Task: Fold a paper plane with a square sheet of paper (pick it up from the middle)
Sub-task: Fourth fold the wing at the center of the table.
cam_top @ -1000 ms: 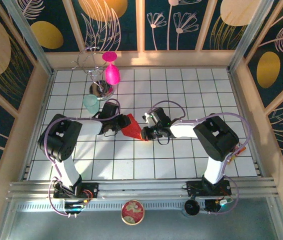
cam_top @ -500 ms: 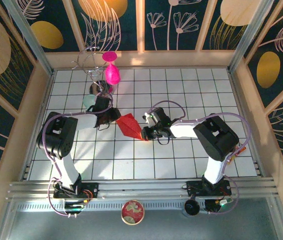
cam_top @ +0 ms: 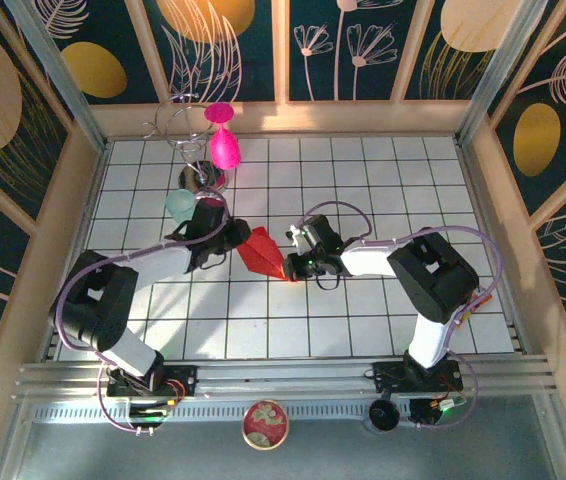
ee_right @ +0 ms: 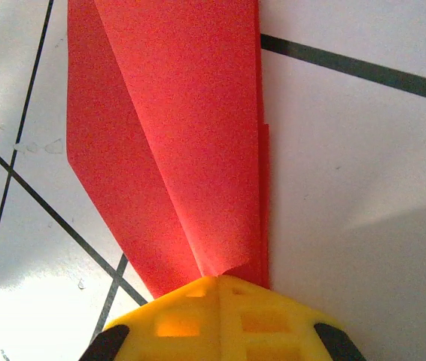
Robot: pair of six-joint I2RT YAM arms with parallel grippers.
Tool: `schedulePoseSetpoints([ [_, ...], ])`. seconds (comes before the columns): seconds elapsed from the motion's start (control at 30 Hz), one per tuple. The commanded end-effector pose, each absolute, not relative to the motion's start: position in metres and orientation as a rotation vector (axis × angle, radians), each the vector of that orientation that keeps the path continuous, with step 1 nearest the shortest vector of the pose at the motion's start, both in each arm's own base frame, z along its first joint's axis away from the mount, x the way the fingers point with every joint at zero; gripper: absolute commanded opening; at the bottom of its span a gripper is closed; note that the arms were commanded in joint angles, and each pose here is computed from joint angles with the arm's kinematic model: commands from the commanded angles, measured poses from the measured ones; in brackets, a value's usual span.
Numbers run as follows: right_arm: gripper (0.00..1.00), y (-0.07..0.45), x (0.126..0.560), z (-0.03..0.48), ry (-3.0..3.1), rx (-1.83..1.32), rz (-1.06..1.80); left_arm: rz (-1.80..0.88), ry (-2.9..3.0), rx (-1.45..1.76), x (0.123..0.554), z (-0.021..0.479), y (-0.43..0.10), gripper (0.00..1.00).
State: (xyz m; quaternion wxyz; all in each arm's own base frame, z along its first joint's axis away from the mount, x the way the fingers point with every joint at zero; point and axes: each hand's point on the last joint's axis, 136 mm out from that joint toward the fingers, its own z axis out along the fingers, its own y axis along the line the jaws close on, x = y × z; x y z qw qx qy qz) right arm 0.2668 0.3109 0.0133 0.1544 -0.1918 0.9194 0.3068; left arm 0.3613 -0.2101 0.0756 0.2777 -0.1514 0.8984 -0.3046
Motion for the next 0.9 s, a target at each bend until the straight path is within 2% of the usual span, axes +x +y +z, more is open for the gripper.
schedulePoseSetpoints([
  [0.0,0.04,0.242,0.227,-0.052,2.962,-0.465,0.548,-0.946,2.41,-0.419,0.351,0.073,-0.229,0.23],
  [0.1,0.04,0.245,0.228,-0.05,2.955,-0.464,0.571,-0.972,2.438,-0.393,0.35,0.064,-0.243,0.18],
  [0.23,0.04,0.248,0.228,-0.046,2.944,-0.465,0.599,-0.989,2.458,-0.347,0.354,0.062,-0.259,0.17],
  [0.4,0.04,0.256,0.234,-0.035,2.905,-0.463,0.665,-0.907,2.55,-0.398,0.351,0.029,-0.256,0.16],
  [0.7,0.11,0.298,0.265,0.041,2.665,-0.497,0.937,-0.741,2.651,-0.494,0.338,-0.004,-0.234,0.14],
  [0.87,0.12,0.315,0.274,0.05,2.63,-0.511,1.022,-0.708,2.676,-0.502,0.337,-0.009,-0.231,0.14],
])
